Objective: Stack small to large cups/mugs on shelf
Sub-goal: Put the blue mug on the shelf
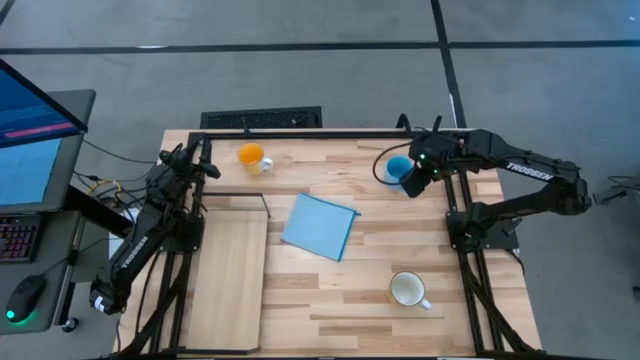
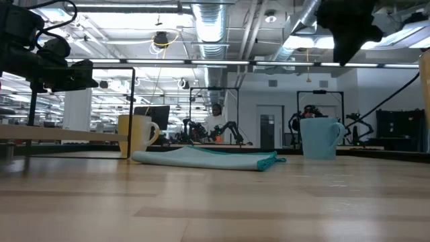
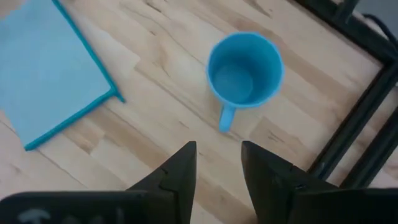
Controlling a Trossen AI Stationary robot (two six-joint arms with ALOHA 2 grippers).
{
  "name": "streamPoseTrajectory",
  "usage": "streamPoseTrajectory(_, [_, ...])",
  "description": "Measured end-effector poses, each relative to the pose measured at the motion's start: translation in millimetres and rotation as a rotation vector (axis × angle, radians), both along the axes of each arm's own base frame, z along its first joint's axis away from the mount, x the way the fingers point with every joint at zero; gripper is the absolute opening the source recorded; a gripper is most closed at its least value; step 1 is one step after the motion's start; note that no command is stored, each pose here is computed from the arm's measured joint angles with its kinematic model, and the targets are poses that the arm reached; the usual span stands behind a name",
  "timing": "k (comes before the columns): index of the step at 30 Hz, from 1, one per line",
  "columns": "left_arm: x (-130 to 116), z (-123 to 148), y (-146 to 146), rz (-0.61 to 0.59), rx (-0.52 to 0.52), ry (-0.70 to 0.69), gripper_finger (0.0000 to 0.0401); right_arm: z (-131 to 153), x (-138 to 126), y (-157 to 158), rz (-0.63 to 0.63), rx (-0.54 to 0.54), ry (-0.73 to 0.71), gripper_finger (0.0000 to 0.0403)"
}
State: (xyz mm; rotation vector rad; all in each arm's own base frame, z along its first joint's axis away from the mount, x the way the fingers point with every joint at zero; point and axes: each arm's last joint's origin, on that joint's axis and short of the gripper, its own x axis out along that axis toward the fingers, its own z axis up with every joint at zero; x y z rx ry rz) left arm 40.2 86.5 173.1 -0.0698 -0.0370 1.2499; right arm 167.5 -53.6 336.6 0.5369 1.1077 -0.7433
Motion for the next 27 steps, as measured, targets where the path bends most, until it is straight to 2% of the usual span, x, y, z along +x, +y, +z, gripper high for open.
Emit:
streamPoseTrajectory(4, [0.0,0.0,0.0,0.000,0.000,0.000,0.0217,-0.2,0.8,3.9,-0.034,0.016,-0.011,0.0148])
streamPoseTrajectory(9, [0.0,0.0,0.0,0.000,0.000,0.000,0.0217,-2.0,2.5,10.0,-0.014,0.022,-0.008,0.0147])
streamPoseTrajectory(19, [0.0,0.1,0.0,0.000,0.001,0.000,0.0217,-26.0,0.6,25.9,-0.115,0.085,0.069,0.0136])
streamPoseTrajectory(27, [0.0,0.1,0.0,0.000,0.001,0.000,0.0217,-38.0,3.7,29.5,-0.120,0.092,0.110,0.0138])
